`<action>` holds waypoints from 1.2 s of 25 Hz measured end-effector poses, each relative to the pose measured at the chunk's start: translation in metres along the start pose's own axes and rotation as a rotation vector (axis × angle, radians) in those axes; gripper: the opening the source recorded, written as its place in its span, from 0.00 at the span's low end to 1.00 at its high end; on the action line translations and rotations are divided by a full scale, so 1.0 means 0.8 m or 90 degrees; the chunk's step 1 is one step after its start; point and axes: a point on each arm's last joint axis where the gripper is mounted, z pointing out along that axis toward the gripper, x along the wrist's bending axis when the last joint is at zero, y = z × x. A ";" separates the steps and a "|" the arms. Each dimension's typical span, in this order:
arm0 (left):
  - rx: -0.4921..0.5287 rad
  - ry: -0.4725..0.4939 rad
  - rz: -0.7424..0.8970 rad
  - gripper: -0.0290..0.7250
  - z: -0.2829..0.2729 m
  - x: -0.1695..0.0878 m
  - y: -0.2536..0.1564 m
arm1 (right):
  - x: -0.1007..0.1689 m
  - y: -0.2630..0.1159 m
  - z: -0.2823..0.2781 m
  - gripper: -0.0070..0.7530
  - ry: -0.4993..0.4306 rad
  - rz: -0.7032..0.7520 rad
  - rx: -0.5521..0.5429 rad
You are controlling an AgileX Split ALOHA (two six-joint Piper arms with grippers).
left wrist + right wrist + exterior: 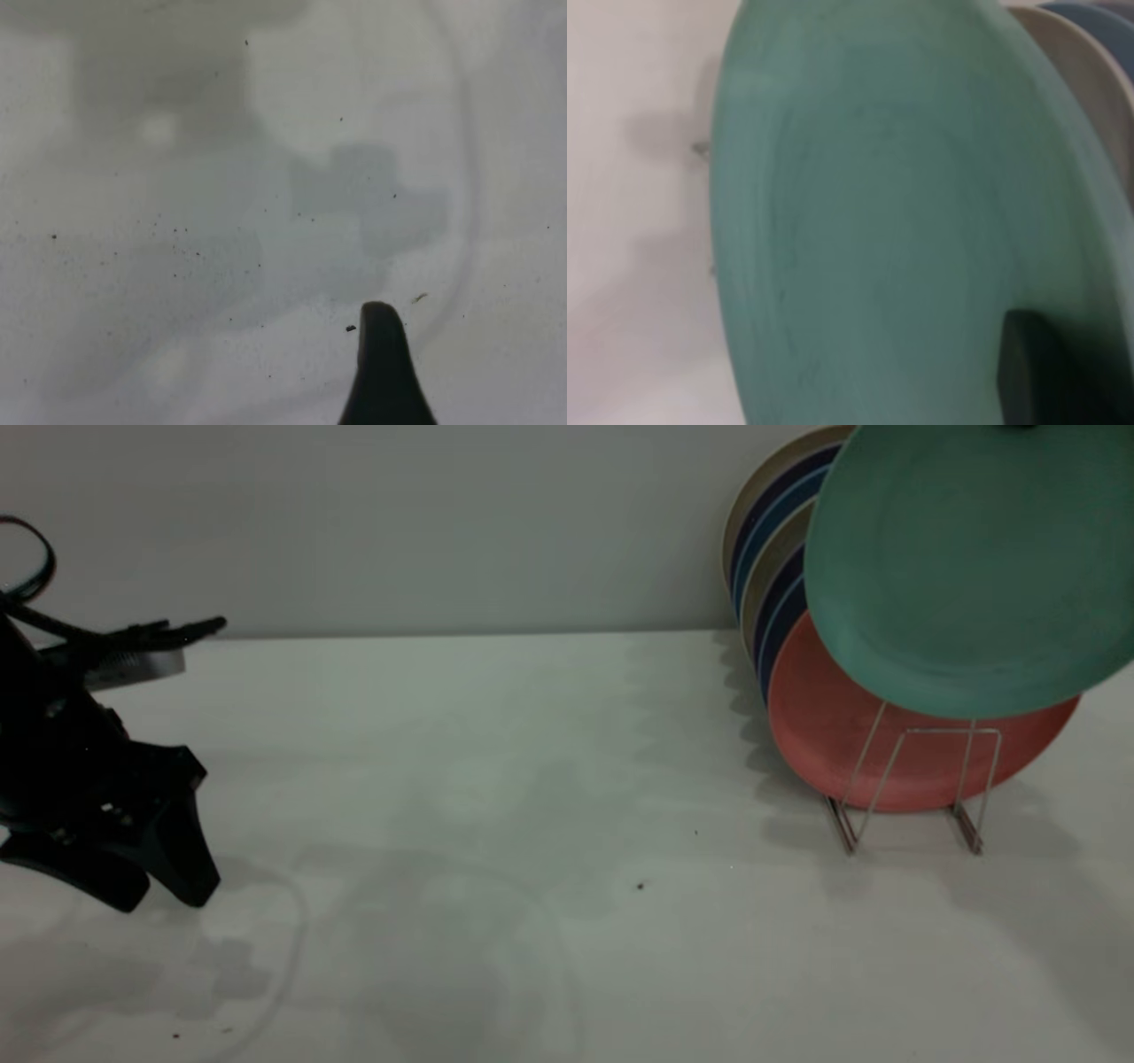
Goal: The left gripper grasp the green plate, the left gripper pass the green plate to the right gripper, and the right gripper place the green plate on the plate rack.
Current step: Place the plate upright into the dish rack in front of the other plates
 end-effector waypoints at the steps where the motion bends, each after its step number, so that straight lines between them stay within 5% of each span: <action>1: 0.000 0.000 0.000 0.75 0.000 0.000 0.000 | -0.002 0.000 0.004 0.13 -0.003 -0.004 0.001; 30: -0.016 0.010 0.002 0.75 0.000 0.002 0.003 | 0.001 -0.009 0.070 0.15 0.020 -0.002 0.021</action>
